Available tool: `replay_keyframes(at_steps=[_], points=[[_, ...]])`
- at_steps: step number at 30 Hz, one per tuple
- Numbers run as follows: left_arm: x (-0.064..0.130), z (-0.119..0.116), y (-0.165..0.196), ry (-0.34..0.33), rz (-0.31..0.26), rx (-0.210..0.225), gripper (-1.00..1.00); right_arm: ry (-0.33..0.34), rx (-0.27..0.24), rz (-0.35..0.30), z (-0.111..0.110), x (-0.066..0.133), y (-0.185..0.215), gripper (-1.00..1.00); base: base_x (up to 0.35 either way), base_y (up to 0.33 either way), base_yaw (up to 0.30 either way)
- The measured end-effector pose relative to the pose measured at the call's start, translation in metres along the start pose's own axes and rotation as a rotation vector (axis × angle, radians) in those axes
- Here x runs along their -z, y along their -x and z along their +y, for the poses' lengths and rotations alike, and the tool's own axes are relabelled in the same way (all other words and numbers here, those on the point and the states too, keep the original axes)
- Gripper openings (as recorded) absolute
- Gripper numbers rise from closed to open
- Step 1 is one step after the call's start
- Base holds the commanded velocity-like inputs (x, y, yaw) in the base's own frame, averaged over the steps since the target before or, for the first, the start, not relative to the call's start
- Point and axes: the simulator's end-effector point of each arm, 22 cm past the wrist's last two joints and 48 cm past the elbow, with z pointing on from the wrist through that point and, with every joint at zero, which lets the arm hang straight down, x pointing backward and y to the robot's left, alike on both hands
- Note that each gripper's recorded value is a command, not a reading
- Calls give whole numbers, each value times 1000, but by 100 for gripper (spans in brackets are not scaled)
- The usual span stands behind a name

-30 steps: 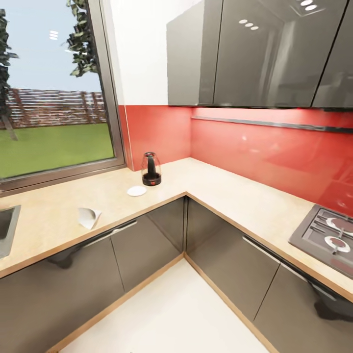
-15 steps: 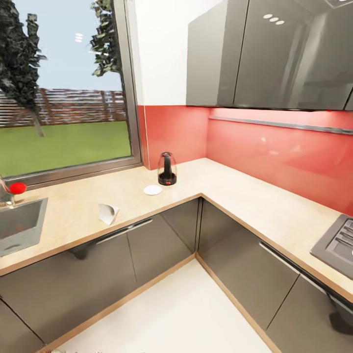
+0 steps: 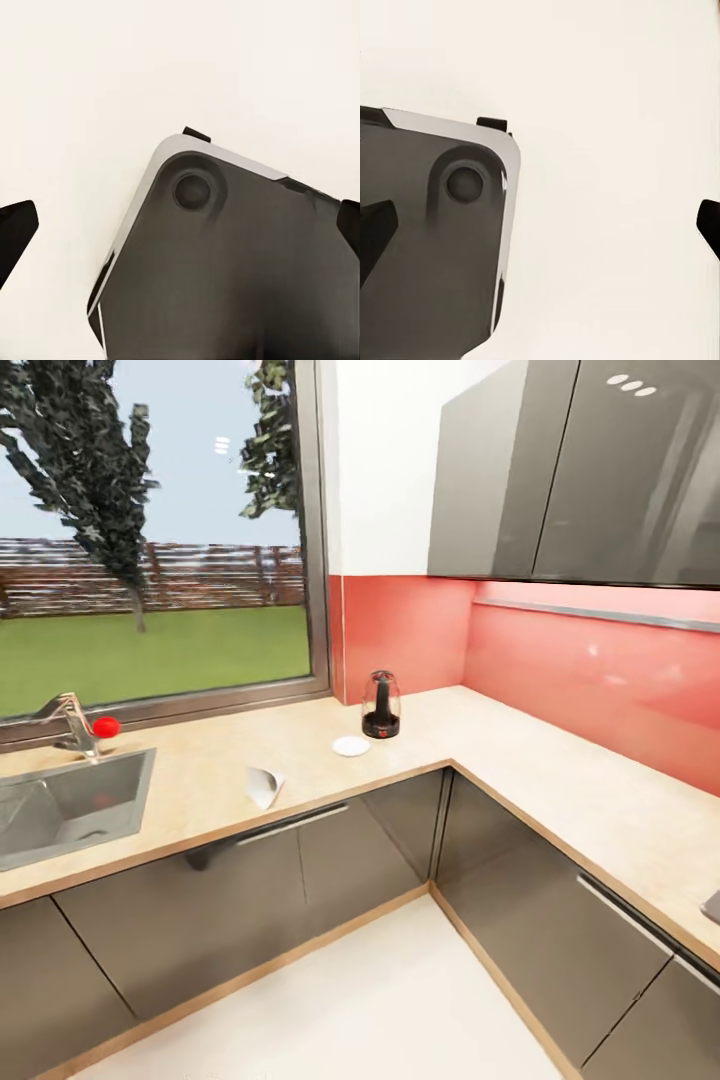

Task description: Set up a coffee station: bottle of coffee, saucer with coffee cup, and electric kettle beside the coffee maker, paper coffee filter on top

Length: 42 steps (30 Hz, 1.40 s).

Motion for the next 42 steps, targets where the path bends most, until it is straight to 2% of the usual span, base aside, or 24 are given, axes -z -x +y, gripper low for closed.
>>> replay_keyframes(at_steps=[7, 13, 22, 42], points=[[0, 0, -2, 1, 2, 0, 100, 4, 13, -19, 2, 0, 4, 100, 0, -255, 59], [1, -5, -5, -6, 6, -4, 100, -7, 14, -23, 1, 0, 5, 100, 0, -231, 235], [3, -9, -4, -11, -20, -8, 100, -9, 15, -23, 1, 0, 5, 100, 0, -24, 276], [3, -13, -6, -17, -18, -9, 100, -14, 15, -22, -1, 0, 4, 100, 0, 0, 277]])
